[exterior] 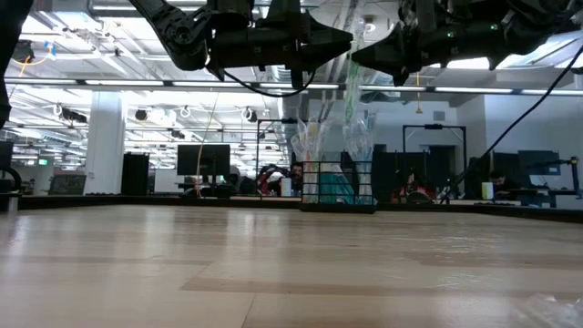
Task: Pick & Place toothbrushing station
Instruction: Put the green toothbrush into the mesh organizer
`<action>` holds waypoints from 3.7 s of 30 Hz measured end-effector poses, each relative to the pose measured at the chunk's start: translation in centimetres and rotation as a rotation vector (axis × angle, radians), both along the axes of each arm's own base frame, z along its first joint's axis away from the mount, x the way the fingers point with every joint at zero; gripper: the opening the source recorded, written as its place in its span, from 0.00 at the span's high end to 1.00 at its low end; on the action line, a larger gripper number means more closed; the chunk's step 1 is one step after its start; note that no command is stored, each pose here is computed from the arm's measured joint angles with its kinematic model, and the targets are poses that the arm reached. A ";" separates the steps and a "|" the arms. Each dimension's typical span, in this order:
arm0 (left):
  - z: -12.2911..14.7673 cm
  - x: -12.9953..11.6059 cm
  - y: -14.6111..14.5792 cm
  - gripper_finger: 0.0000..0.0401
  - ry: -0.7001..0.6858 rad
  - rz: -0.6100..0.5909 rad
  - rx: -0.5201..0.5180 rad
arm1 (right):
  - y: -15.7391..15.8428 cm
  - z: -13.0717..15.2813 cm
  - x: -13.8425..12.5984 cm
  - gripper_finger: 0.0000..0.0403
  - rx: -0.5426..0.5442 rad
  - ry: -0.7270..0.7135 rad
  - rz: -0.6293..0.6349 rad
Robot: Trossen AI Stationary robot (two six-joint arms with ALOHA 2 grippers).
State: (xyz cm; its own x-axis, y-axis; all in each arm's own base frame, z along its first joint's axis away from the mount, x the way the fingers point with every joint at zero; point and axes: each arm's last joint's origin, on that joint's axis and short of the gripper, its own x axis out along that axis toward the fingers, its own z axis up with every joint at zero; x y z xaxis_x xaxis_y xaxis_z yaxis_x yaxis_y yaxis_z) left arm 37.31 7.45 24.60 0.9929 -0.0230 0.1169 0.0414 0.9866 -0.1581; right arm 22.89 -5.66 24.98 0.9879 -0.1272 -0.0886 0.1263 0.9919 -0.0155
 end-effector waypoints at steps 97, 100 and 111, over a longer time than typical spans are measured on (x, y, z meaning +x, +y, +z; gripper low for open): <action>-0.5 0.1 -1.0 0.81 0.055 -0.208 -0.018 | -9.2 -3.5 -2.2 0.88 -0.088 0.202 -0.372; -0.5 0.1 -1.0 0.81 0.055 -0.208 -0.017 | -9.2 -3.6 -2.3 0.87 -0.078 0.210 -0.372; -0.5 0.1 -1.0 0.81 0.055 -0.209 -0.017 | -9.2 -3.7 -2.3 0.87 -0.096 0.224 -0.367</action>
State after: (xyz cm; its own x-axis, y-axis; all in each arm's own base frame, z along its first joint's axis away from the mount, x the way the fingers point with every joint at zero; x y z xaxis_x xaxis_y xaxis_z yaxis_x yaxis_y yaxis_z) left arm 37.39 6.41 24.12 0.9717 -0.2274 0.0646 0.2355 0.9545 -0.1828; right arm 20.62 -14.89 21.28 0.8335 -0.4841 -0.2664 0.4528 0.8747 -0.1728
